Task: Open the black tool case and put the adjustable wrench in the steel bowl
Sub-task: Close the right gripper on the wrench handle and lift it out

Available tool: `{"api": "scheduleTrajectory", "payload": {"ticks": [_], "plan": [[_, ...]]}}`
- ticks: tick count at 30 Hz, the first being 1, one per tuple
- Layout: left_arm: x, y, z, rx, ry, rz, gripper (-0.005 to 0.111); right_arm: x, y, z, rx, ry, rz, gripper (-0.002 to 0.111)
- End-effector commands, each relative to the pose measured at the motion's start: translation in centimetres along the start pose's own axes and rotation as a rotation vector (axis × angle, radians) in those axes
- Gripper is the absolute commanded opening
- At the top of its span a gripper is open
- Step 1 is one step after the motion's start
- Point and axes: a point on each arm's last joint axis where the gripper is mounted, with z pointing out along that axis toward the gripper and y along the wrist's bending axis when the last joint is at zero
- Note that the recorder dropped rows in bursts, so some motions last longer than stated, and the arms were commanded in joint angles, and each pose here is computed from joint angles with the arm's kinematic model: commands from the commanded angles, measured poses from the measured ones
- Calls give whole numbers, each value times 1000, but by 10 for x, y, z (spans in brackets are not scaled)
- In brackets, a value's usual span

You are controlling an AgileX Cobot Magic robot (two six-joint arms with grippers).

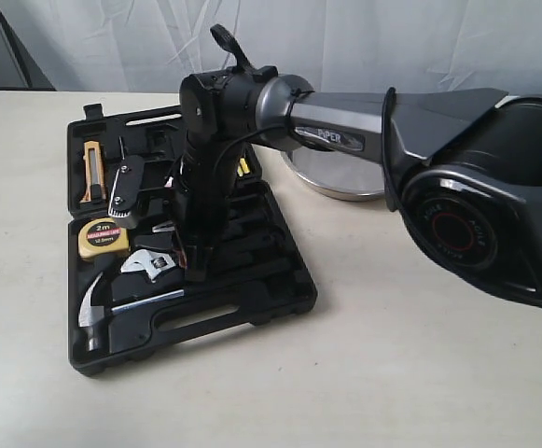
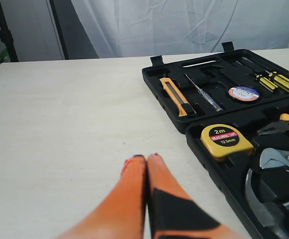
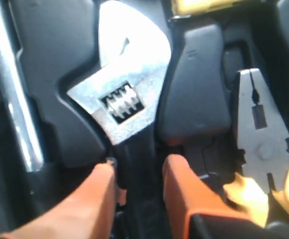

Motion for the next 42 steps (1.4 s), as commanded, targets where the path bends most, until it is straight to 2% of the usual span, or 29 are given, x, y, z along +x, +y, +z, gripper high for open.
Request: {"api": "scheduleTrajectory", "payload": {"ticks": [1,7,13,21,23,30,33,38,42], "plan": [[0,0,0,3,-7,0,0,12,4,22,-75,64,22,47],[0,0,0,3,-7,0,0,21,6,20,-103,165,-13,48],[0,0,0,3,-7,0,0,24,5,20,-99,186,-14,48],[0,0,0,3,-7,0,0,31,7,46,-145,213,0,47],[0,0,0,3,-7,0,0,33,7,50,-150,215,3,43],[0,0,0,3,-7,0,0,36,9,56,-150,226,28,15],[0,0,0,3,-7,0,0,36,9,55,-150,225,67,-1],[0,0,0,3,-7,0,0,27,12,38,-160,173,89,-1],[0,0,0,3,-7,0,0,17,11,6,-109,118,80,-1]]}}
